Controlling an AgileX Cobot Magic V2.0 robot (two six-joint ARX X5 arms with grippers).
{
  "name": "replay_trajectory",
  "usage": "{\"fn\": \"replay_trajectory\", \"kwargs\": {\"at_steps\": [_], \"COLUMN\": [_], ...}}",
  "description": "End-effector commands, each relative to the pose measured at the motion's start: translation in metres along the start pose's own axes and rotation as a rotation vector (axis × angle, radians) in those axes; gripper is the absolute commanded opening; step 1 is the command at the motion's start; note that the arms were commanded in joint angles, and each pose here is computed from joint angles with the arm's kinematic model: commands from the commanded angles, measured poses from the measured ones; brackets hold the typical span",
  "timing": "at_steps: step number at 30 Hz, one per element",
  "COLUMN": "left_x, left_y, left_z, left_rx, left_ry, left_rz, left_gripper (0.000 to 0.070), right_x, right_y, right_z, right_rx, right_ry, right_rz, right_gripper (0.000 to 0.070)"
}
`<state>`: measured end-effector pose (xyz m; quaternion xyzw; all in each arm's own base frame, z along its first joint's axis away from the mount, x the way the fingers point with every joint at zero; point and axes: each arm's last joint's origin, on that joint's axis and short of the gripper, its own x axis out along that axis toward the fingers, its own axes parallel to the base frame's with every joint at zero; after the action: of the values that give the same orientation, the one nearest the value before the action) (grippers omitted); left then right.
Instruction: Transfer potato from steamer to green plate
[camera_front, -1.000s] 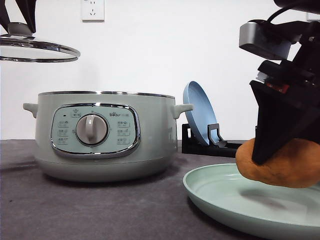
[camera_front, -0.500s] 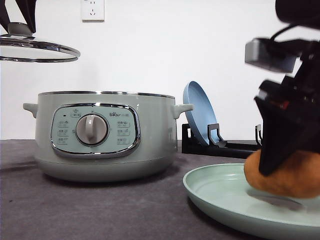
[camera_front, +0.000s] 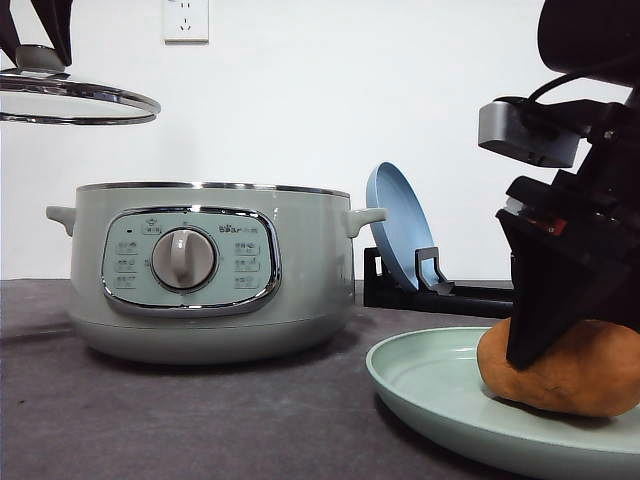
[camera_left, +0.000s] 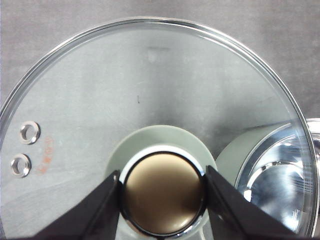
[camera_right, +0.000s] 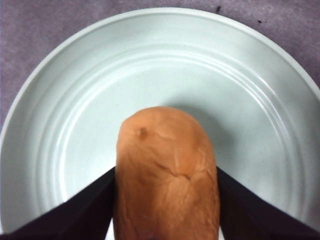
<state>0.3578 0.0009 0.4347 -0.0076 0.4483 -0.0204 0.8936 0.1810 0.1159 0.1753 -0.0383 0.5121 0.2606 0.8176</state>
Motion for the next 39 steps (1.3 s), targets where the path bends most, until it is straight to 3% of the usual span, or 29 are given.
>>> {"fn": "replay_trajectory", "kwargs": {"at_steps": [1,4,7,15,22,29,39], "left_x": [-0.013,-0.013,-0.013,-0.013,-0.013,-0.013,-0.013], "left_y": [0.000,0.000,0.000,0.000,0.000,-0.001,-0.006], "left_z": [0.006,0.006,0.006,0.006,0.006,0.006,0.005], "left_rx": [0.008,0.008,0.008,0.009,0.009,0.005,-0.014], "left_ry": [-0.079,-0.079,-0.079,-0.079,-0.079,-0.078,-0.068], "left_rz": [0.001,0.001,0.001,0.001,0.001,0.000,-0.016], "left_gripper": [0.0000,0.0000,0.0000,0.0000,0.0000,0.0000,0.0000], "right_x": [0.001,-0.003,-0.013,-0.069,-0.150,-0.231,-0.287], "right_y": [0.001,0.002,0.005,0.016,0.030,0.039,0.042], "right_z": [0.002,0.005,0.012,0.034,0.041,0.020,-0.016], "right_rx": [0.005,0.003,-0.001,-0.020,-0.045,-0.071,-0.068], "right_ry": [-0.004,-0.022,-0.049,-0.134,-0.287,-0.463,-0.686], "right_rz": [0.002,0.002,0.004,-0.004,0.022,0.048,0.095], "right_gripper": [0.0436,0.0566,0.0629,0.0642,0.0641,0.0641,0.0641]}}
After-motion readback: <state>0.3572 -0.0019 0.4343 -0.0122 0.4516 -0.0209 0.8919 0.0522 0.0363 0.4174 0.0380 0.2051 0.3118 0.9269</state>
